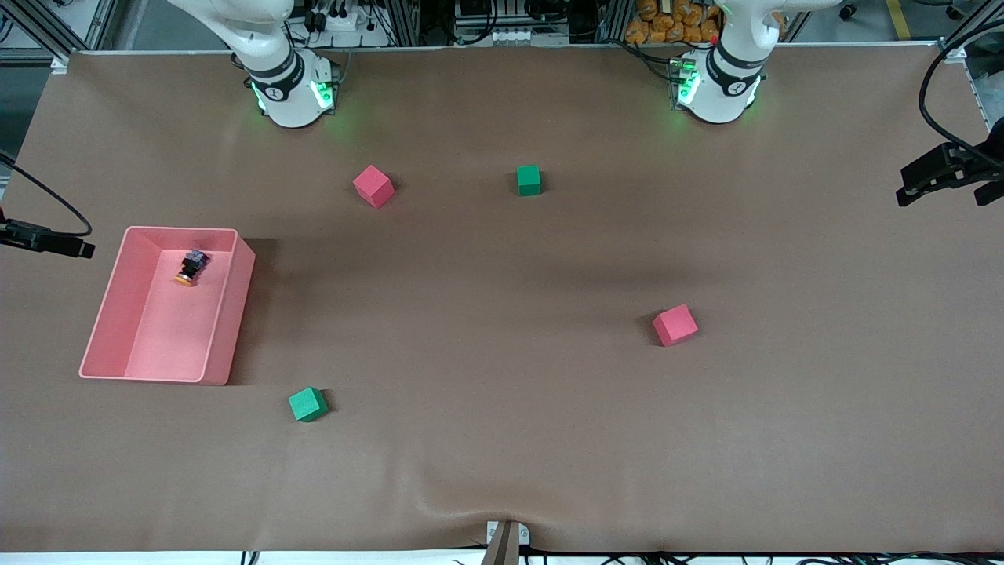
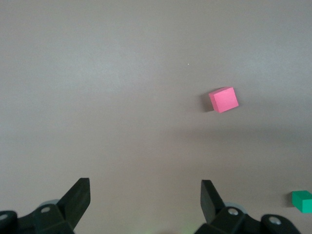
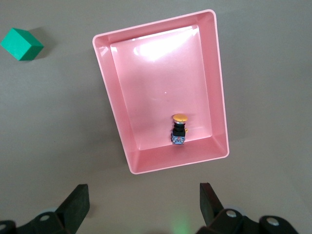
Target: Place and upright button with both arms
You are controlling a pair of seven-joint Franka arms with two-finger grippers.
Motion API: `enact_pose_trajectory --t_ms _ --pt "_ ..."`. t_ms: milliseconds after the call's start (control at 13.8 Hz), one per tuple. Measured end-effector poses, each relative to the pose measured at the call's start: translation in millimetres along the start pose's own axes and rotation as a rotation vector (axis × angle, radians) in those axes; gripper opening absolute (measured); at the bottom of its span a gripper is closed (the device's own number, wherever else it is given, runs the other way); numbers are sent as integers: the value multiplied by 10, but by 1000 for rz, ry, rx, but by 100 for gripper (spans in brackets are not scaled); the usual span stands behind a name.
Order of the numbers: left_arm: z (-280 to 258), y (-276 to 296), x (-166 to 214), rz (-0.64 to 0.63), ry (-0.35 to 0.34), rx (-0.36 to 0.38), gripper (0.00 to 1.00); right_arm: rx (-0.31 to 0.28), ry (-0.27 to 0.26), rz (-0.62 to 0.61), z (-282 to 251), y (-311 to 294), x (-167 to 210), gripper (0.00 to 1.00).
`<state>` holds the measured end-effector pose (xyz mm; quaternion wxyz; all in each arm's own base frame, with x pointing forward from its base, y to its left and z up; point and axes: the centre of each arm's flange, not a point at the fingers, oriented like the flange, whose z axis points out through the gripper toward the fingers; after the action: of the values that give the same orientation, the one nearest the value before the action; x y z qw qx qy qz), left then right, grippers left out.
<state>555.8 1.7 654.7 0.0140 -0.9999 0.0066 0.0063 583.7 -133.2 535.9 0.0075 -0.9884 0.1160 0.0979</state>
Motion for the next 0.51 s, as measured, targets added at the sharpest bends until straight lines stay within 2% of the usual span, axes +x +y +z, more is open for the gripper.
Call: enact_pose_trajectory --t_ms 145,291,509 --pt "6 0 3 0 -1 0 100 1 9 -3 19 8 29 100" --pt "11 -1 6 0 -2 0 100 5 -5 -20 49 112 26 100" --pt "14 1 8 0 -3 0 100 107 -24 -47 155 720 5 100"
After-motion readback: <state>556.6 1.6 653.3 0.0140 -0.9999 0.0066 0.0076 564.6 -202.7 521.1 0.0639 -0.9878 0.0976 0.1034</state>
